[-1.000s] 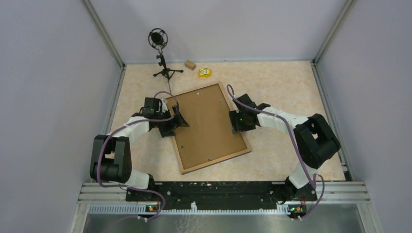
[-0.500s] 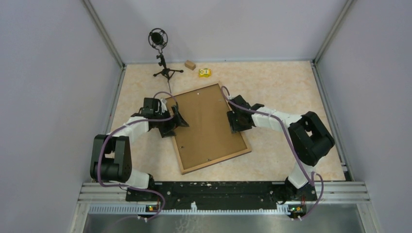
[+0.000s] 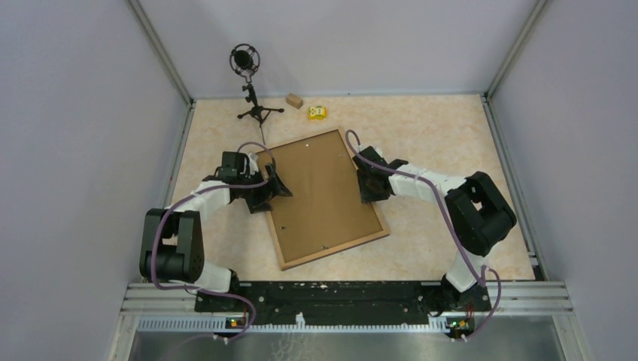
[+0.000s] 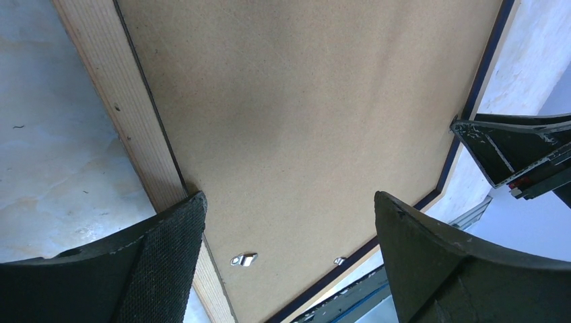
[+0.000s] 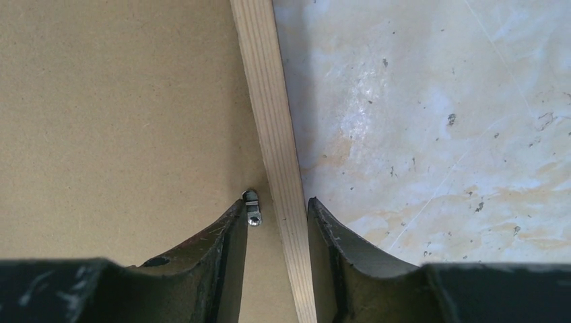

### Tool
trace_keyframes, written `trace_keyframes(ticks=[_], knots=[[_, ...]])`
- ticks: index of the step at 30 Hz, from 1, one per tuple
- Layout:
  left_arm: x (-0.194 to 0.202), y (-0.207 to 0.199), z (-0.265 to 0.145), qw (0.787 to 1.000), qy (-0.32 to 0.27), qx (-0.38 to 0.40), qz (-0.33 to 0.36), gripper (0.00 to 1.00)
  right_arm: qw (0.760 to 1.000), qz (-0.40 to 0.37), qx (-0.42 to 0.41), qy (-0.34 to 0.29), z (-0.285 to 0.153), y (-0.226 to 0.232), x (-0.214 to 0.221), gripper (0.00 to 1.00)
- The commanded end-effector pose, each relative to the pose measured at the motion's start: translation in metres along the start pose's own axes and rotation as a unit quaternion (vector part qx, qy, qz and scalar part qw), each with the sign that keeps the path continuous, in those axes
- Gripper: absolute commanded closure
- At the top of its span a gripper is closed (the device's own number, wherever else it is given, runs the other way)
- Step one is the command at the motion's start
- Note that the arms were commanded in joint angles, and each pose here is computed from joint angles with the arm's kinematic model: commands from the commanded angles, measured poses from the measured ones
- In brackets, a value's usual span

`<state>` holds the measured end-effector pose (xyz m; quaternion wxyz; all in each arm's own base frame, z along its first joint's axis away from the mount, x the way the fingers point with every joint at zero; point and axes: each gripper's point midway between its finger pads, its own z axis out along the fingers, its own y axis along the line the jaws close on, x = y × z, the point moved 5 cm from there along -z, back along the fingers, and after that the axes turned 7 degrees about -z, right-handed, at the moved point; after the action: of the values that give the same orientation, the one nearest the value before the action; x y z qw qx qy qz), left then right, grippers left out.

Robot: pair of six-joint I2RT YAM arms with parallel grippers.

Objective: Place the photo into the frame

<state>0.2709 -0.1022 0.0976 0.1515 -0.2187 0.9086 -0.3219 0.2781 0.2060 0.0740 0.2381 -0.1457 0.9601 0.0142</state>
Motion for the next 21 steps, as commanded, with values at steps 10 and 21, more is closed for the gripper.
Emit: trace_keyframes(ticks=[10, 21], knots=[[0.0, 0.005, 0.001, 1.0, -0.003, 0.002, 0.002, 0.03, 0.997, 0.065, 0.025, 0.032, 0.004, 0.004, 0.011, 0.94], [-0.001, 0.005, -0.002, 1.0, -0.011, 0.001, 0.007, 0.03, 0.998, 0.065, 0.008, 0.003, -0.018, 0.008, -0.003, 0.99]])
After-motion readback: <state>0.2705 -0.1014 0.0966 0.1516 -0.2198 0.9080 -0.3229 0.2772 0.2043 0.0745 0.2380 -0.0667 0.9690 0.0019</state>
